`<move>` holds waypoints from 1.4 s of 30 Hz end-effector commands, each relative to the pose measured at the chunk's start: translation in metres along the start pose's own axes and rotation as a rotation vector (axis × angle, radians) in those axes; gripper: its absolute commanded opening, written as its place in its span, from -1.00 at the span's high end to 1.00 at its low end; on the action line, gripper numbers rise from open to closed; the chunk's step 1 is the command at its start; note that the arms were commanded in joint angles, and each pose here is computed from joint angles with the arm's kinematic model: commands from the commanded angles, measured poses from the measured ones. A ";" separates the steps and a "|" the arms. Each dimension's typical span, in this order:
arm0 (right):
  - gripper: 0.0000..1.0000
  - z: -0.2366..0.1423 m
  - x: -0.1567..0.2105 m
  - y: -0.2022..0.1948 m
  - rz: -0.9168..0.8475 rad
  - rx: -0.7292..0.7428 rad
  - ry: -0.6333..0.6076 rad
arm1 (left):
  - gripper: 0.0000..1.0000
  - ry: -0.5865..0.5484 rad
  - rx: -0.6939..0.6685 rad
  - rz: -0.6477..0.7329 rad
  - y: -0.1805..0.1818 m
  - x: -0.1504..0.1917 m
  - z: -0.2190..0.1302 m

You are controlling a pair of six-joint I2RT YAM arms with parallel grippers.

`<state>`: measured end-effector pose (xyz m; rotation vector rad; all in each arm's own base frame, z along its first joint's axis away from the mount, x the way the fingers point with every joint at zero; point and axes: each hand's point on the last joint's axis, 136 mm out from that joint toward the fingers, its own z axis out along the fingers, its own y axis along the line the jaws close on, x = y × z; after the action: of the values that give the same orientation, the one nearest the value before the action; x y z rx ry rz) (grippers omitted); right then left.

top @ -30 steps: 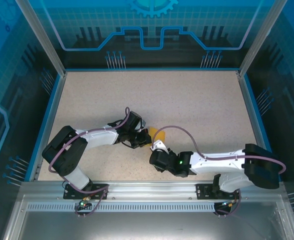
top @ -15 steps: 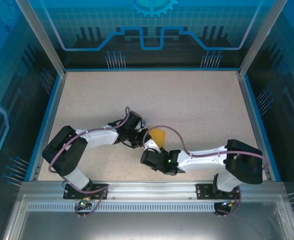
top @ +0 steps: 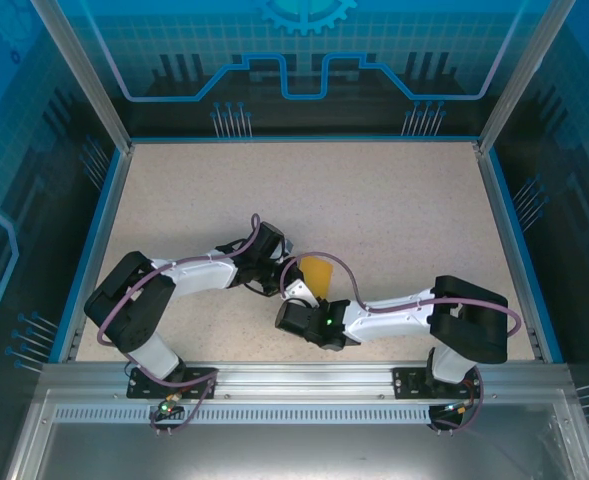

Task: Fold a paper plane with a square sheet of paper (pick it up from the middle)
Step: Fold the wing for the fifth time at the center of the table.

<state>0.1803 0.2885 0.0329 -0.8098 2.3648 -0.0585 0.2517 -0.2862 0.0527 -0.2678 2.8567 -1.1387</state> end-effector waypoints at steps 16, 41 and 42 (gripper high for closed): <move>0.79 0.004 -0.002 -0.005 0.058 0.030 -0.014 | 0.92 -0.009 0.027 0.026 -0.015 0.001 -0.010; 0.88 0.005 0.000 0.002 0.328 -0.528 -0.089 | -0.53 -0.316 -0.030 -0.061 0.008 -0.019 -0.092; 0.88 0.004 -0.002 0.000 0.348 -0.541 -0.105 | -0.53 -0.314 -0.026 -0.062 0.009 -0.018 -0.091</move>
<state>0.1856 0.2807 0.0175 -0.6316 2.4550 0.6144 0.2628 -0.2239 0.1230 -0.4280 2.5799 -1.0055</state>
